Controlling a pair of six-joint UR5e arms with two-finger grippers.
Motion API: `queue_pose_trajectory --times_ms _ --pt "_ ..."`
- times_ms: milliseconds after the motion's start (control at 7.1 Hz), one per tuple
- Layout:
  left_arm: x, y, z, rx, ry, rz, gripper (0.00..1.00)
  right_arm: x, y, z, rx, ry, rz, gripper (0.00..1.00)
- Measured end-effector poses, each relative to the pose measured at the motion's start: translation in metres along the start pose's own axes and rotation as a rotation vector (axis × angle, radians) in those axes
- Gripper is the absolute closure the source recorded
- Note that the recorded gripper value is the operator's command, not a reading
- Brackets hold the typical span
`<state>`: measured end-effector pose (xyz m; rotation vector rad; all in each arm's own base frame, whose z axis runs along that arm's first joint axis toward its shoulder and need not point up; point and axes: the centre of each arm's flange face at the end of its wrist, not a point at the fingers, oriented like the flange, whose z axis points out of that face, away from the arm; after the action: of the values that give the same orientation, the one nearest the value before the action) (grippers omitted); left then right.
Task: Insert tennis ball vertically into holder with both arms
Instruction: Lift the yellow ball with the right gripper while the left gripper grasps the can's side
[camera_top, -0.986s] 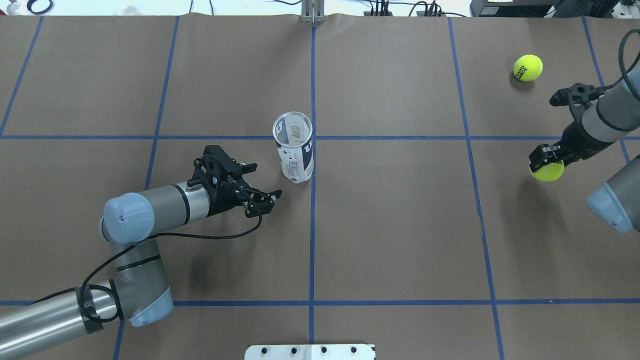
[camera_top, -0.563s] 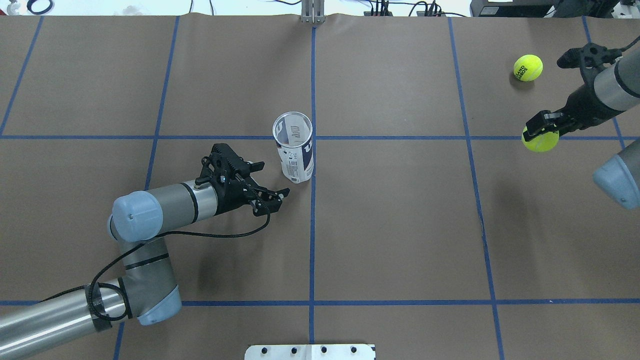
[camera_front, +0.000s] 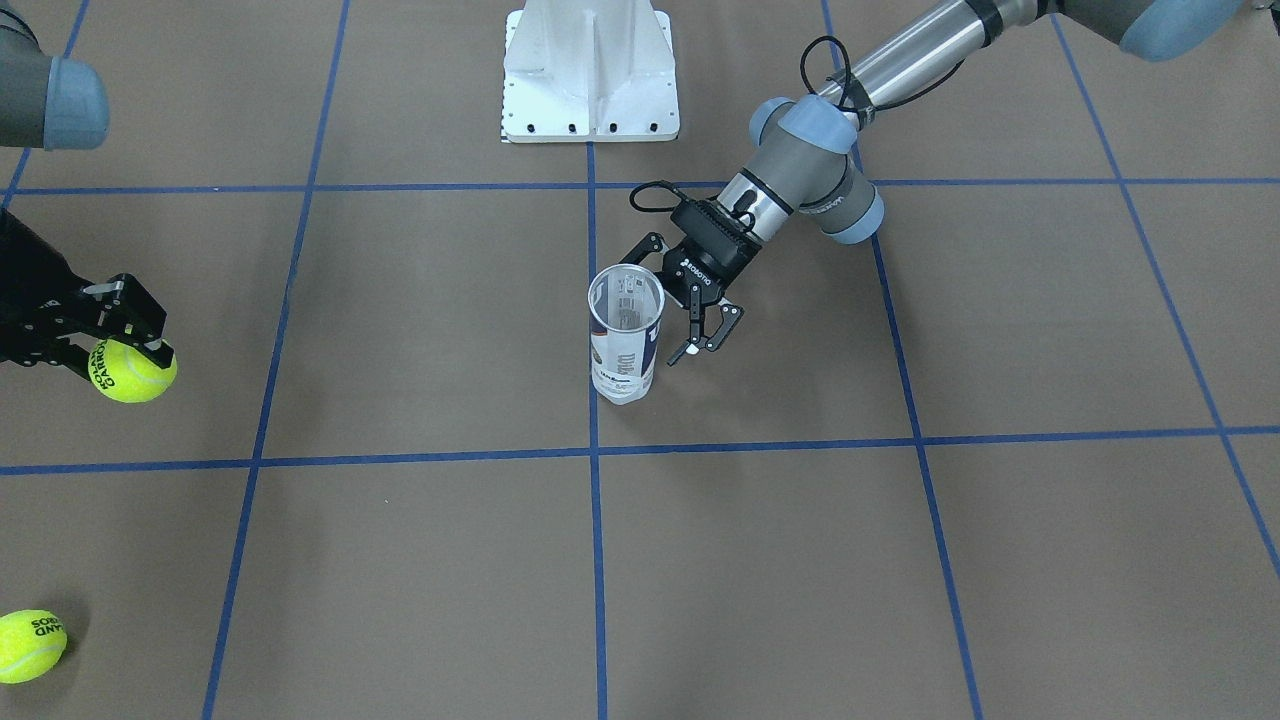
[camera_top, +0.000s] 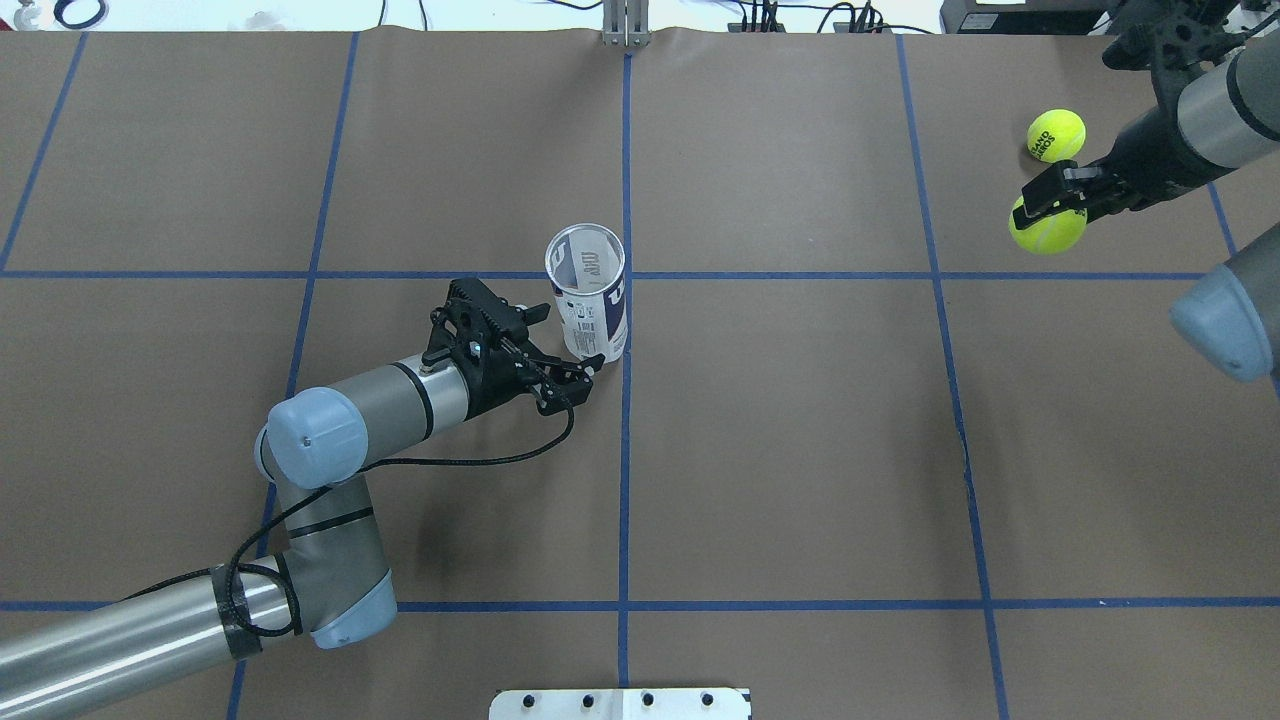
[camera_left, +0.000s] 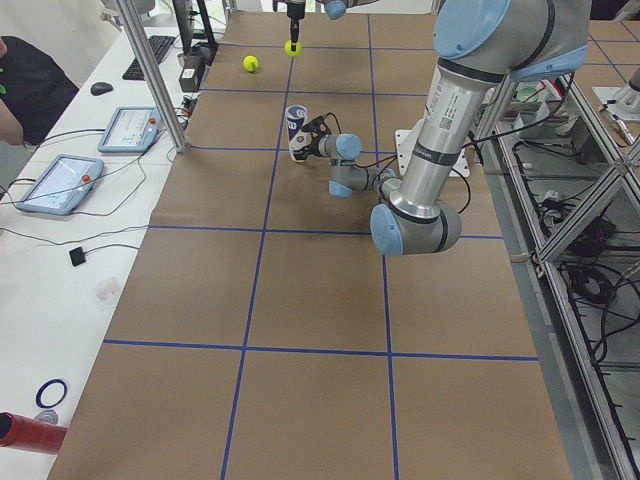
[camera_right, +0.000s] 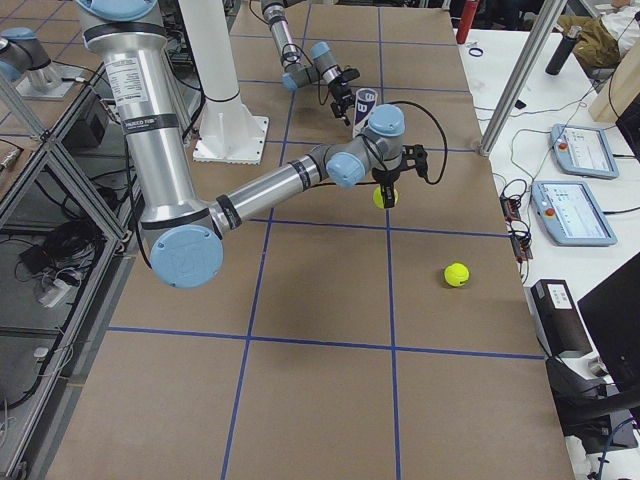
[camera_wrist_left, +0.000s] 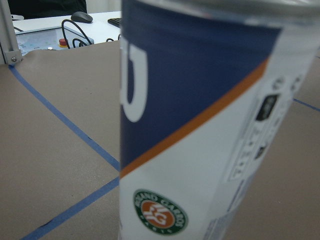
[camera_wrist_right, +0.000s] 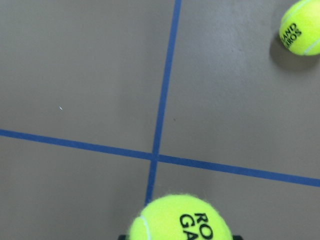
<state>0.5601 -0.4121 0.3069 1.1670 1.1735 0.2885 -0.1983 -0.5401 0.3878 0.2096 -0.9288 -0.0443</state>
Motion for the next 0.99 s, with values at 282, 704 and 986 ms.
queue_pose_trajectory --times_ms 282,704,986 --pt "0.0 -0.002 0.001 0.018 -0.02 -0.001 0.01 -0.011 -0.003 -0.007 0.008 -0.02 -0.006 1.0" --pt "0.012 0.006 0.004 0.027 -0.035 -0.003 0.01 -0.015 -0.002 -0.01 0.006 -0.03 -0.009 1.0" --pt "0.021 0.005 0.015 0.029 -0.038 -0.004 0.01 -0.015 -0.002 -0.011 0.006 -0.031 -0.009 1.0"
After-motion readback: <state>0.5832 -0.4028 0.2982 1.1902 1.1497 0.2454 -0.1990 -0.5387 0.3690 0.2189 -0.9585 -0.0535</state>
